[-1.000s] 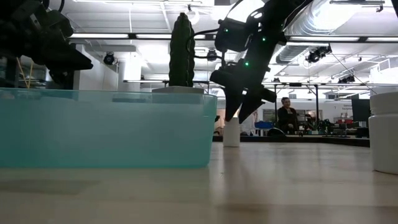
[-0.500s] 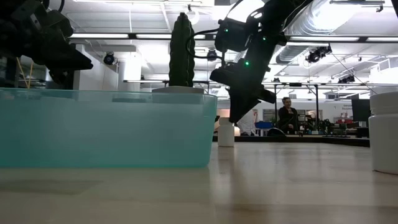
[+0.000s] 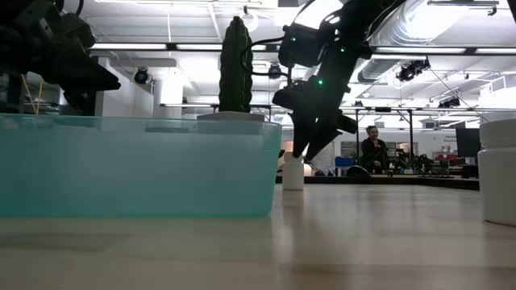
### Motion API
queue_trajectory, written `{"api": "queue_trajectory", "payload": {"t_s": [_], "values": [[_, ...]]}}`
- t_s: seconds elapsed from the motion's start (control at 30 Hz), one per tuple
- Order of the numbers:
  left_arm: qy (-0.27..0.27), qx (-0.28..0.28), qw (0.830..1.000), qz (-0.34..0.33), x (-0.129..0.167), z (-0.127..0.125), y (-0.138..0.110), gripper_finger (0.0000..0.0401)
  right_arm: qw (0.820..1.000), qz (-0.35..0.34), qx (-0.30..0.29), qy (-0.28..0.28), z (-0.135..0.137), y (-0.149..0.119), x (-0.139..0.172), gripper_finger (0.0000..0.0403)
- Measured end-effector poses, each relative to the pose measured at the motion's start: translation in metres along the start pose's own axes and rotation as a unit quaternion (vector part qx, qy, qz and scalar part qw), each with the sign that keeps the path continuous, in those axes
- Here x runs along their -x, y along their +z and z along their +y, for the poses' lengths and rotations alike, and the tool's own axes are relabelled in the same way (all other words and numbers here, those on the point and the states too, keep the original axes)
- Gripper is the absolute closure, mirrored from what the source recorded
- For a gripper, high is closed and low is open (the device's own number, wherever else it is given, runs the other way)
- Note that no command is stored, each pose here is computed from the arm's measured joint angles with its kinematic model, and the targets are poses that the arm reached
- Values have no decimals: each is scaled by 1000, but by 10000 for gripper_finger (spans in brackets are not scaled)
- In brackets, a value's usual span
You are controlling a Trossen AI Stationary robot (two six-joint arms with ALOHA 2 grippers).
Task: Pick and place pill bottles into a basket
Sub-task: Put the white pill bottle into the green bin
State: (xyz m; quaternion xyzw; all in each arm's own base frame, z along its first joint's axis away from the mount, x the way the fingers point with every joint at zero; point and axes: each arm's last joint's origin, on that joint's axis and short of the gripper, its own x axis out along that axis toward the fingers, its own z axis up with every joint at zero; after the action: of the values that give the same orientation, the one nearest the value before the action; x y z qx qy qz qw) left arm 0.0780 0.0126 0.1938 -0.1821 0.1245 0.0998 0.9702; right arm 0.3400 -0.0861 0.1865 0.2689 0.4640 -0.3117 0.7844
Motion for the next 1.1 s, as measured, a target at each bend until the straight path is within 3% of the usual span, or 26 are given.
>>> {"api": "queue_trajectory", "payload": {"t_s": [0.17, 0.33, 1.1], "values": [[0, 0, 1000, 0, 0, 0, 0, 304, 1000, -9, -2, 5, 1, 2, 0, 138], [0, 0, 1000, 0, 0, 0, 0, 304, 999, -35, -7, 24, 4, 7, 0, 97], [0, 0, 1000, 0, 0, 0, 0, 304, 998, -29, -35, 44, -7, 17, -15, 91]]}}
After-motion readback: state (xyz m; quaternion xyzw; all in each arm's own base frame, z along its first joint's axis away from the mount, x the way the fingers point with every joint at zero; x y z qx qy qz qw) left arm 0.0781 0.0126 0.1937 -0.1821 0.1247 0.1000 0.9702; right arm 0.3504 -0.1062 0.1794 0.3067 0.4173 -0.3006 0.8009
